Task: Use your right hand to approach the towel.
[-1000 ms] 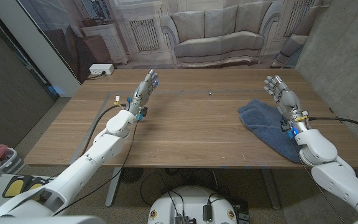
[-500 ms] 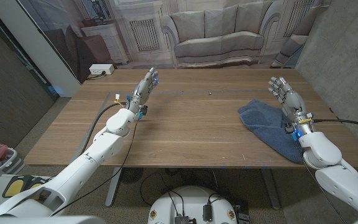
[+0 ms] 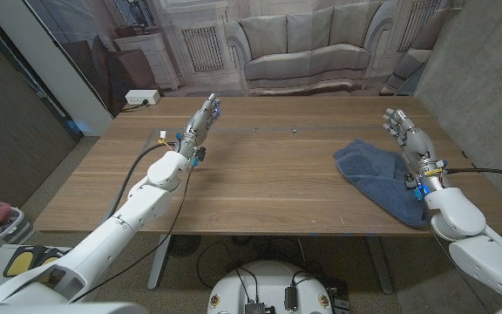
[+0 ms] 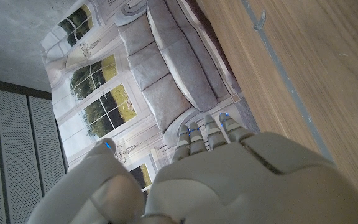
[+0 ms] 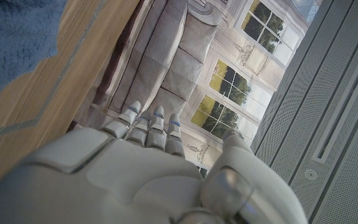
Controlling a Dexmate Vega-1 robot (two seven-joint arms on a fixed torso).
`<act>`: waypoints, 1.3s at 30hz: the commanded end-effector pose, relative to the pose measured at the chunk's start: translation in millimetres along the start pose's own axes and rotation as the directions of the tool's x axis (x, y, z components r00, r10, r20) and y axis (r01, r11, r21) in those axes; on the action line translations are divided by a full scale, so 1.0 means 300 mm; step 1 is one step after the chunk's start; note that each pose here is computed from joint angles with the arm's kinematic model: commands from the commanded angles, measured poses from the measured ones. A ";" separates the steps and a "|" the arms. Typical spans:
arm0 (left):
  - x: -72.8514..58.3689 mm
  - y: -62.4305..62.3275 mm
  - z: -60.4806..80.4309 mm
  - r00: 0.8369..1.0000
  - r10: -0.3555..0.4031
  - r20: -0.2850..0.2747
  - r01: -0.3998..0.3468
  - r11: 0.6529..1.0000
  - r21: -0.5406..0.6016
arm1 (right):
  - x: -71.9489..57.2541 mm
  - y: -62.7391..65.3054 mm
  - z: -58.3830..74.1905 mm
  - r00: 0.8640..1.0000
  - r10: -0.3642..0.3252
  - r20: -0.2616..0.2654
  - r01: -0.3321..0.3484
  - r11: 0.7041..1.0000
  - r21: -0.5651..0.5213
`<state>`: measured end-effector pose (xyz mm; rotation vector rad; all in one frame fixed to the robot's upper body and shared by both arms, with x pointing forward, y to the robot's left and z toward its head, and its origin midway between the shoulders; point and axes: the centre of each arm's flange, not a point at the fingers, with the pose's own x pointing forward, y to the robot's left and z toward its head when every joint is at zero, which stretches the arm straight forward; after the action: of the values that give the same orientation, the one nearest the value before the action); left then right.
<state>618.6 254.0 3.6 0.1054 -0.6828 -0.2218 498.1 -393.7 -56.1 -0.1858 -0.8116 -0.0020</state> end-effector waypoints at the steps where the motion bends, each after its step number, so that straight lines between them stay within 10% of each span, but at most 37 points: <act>1: -0.015 0.010 0.014 1.000 0.011 0.008 -0.011 1.000 0.005 | -0.019 0.006 0.004 0.999 -0.044 0.013 0.045 0.996 -0.080; 39: -0.053 -0.018 -0.008 1.000 0.015 0.025 -0.015 1.000 -0.014 | -0.015 0.047 0.023 0.998 -0.059 -0.026 0.043 0.913 -0.405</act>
<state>609.5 253.9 -9.0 0.0833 -0.6992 -0.2147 490.5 -380.2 -59.5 -0.4695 -0.7796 -0.1793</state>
